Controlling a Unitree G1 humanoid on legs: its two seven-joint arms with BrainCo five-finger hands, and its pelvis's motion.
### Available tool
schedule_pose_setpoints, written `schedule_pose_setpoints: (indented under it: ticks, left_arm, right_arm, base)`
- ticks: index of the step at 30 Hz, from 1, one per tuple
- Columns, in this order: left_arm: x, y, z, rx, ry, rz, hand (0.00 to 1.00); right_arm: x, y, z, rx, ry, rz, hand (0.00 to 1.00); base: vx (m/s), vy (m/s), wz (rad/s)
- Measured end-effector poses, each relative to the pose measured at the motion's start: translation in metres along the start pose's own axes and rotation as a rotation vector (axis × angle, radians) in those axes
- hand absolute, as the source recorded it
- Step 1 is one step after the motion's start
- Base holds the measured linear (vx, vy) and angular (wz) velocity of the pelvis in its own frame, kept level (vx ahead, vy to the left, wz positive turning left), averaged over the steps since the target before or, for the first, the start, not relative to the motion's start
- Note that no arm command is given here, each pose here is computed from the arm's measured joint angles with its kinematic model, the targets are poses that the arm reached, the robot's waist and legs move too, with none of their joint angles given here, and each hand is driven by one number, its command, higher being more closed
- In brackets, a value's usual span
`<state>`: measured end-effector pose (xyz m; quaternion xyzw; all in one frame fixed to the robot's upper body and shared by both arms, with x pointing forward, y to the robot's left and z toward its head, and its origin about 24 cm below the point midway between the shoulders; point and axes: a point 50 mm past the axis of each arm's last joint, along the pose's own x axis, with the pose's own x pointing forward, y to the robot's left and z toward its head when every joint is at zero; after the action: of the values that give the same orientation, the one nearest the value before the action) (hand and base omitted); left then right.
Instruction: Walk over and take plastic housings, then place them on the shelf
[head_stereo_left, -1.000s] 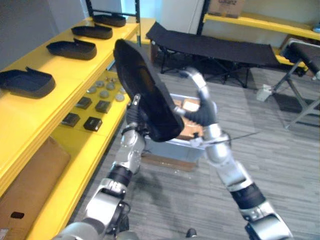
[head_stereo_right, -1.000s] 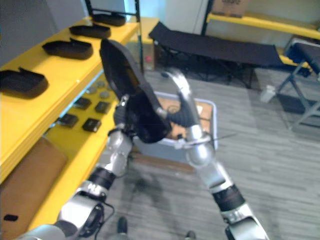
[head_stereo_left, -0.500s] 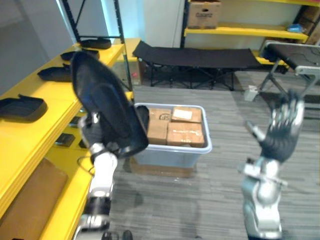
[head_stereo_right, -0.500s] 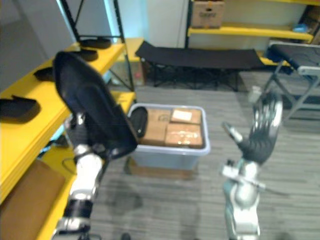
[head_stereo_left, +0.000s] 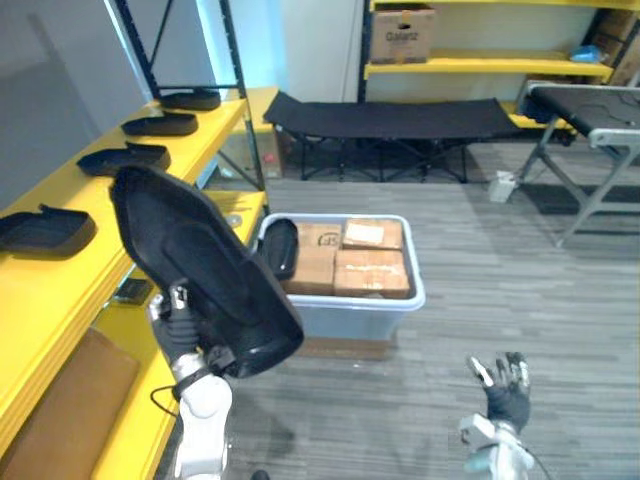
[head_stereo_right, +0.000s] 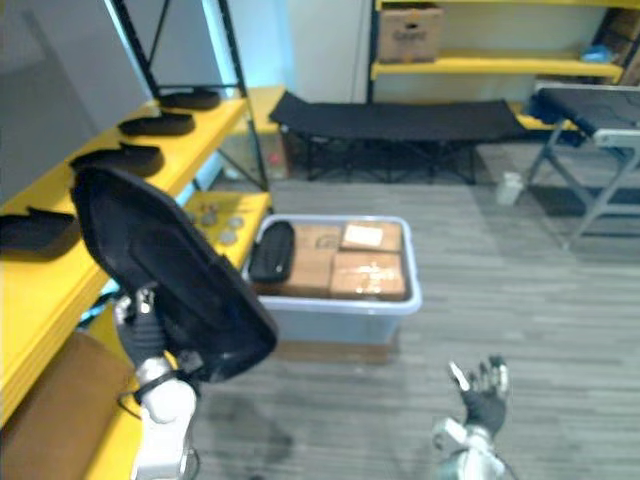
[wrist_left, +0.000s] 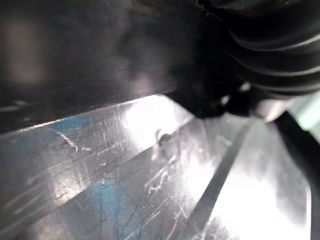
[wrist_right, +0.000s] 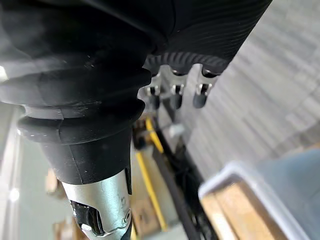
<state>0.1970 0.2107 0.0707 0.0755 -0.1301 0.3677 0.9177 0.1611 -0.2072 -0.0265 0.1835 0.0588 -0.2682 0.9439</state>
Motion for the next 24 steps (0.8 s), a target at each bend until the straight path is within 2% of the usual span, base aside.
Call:
schedule_pose_setpoints:
  ticks: [6,8,10,13,19,24]
  left_arm:
    - [0.01,0.047,0.016,0.09,-0.098,0.183,1.0]
    - [0.009,0.077,0.015,0.165,-0.103,0.308,1.0]
    - [0.001,0.095,0.011,0.223,-0.075,0.367,1.0]
    - [-0.011,0.104,0.007,0.26,-0.032,0.396,1.0]
    - [-0.017,0.121,0.018,0.305,-0.06,0.455,1.0]
    - [-0.011,0.12,0.023,0.293,-0.096,0.455,1.0]
  right_arm:
    - [0.028,0.054,0.008,0.003,-0.041,0.206,0.0]
    - [0.044,0.091,0.021,-0.05,-0.101,0.334,0.0]
    - [0.048,0.114,0.029,-0.088,-0.149,0.414,0.0]
    - [0.043,0.141,0.039,-0.108,-0.208,0.505,0.0]
    - [0.035,0.134,0.036,-0.117,-0.185,0.518,0.0]
    - [0.038,0.134,0.045,-0.126,-0.223,0.53,0.0]
  base:
    - [0.04,-0.028,1.43]
    - [0.1,-0.02,1.27]
    - [0.06,-0.018,0.77]
    - [-0.02,-0.009,0.36]
    - [-0.06,0.008,-0.26]
    - [-0.04,0.055,-0.11]
